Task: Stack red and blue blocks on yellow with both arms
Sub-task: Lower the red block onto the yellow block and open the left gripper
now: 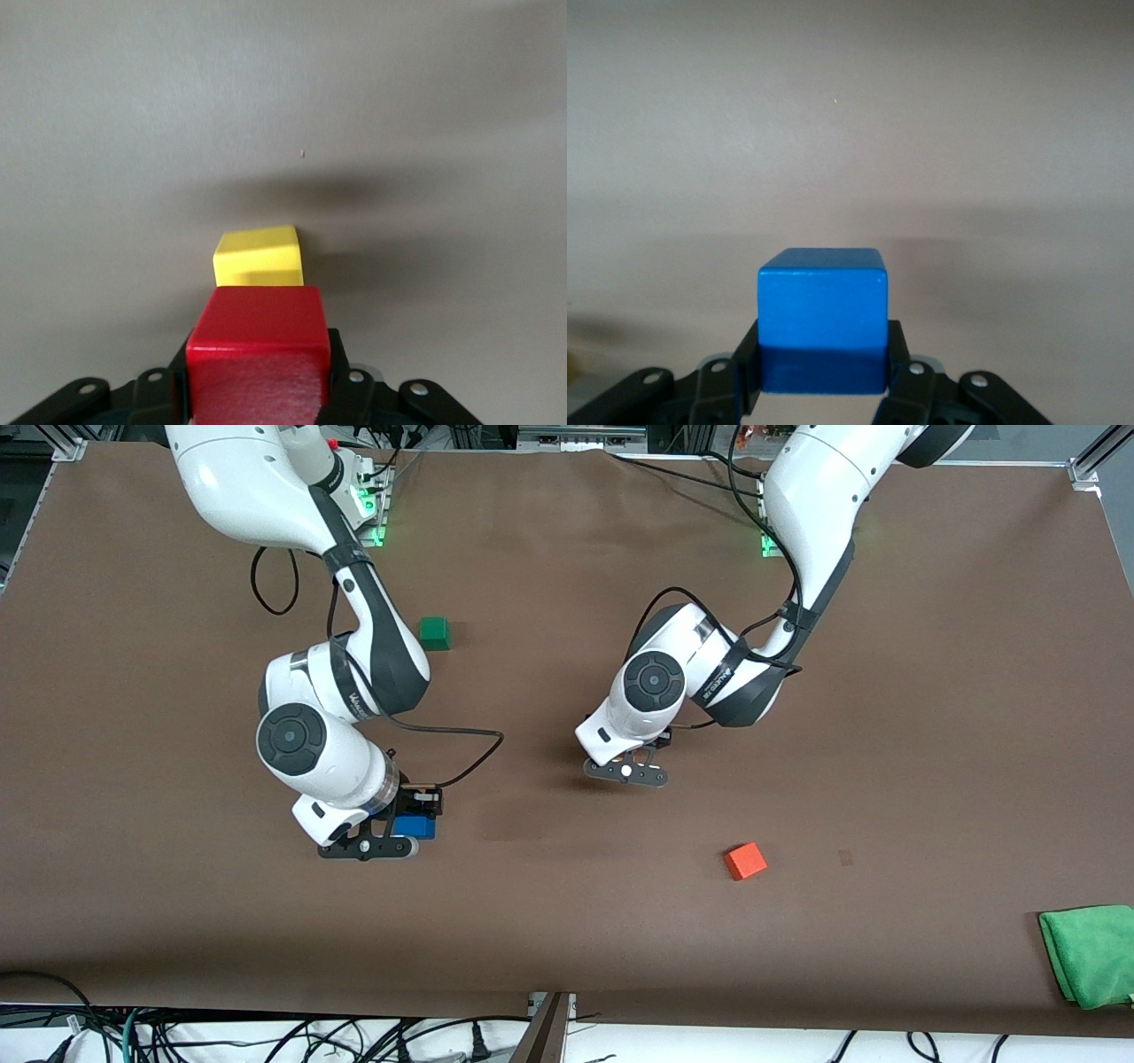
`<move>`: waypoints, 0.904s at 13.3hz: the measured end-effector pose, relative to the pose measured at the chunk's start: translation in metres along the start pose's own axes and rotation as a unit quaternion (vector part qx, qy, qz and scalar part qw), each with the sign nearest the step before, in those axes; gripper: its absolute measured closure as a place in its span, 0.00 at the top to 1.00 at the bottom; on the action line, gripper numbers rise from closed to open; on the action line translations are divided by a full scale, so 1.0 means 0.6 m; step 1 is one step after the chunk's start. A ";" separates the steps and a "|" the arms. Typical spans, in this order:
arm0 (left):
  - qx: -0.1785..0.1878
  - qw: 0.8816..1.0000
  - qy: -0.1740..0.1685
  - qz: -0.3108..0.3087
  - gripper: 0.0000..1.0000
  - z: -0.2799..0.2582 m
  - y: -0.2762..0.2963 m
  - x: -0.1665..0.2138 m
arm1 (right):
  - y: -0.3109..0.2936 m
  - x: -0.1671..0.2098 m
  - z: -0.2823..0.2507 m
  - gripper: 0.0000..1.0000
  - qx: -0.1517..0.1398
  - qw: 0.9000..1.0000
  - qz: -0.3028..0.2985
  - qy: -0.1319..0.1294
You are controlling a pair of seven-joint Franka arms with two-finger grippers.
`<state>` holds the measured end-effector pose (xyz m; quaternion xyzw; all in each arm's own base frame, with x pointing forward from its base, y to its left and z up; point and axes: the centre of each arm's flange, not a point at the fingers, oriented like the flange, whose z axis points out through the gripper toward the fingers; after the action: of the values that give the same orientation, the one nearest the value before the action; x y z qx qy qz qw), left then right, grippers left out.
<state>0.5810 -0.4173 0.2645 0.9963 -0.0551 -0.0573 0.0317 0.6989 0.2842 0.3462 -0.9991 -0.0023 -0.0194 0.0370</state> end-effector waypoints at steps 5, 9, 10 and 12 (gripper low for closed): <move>0.007 1.000 0.007 -0.010 0.56 0.033 0.008 0.000 | -0.011 0.001 -0.010 0.55 0.003 1.000 0.003 0.006; 0.011 1.000 0.001 -0.016 0.56 0.048 0.006 -0.001 | -0.021 -0.003 -0.008 0.55 0.003 1.000 0.010 0.005; 0.012 1.000 0.000 -0.017 0.56 0.051 0.004 -0.001 | -0.024 -0.005 -0.008 0.55 0.003 1.000 0.011 0.005; 0.013 1.000 0.000 -0.017 0.56 0.051 0.004 -0.001 | -0.030 -0.007 -0.006 0.55 0.003 1.000 0.013 0.004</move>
<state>0.5763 -0.4211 0.2344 0.9975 -0.0387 -0.0570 0.0181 0.6943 0.3020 0.3511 -0.9988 0.0108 -0.0231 0.0407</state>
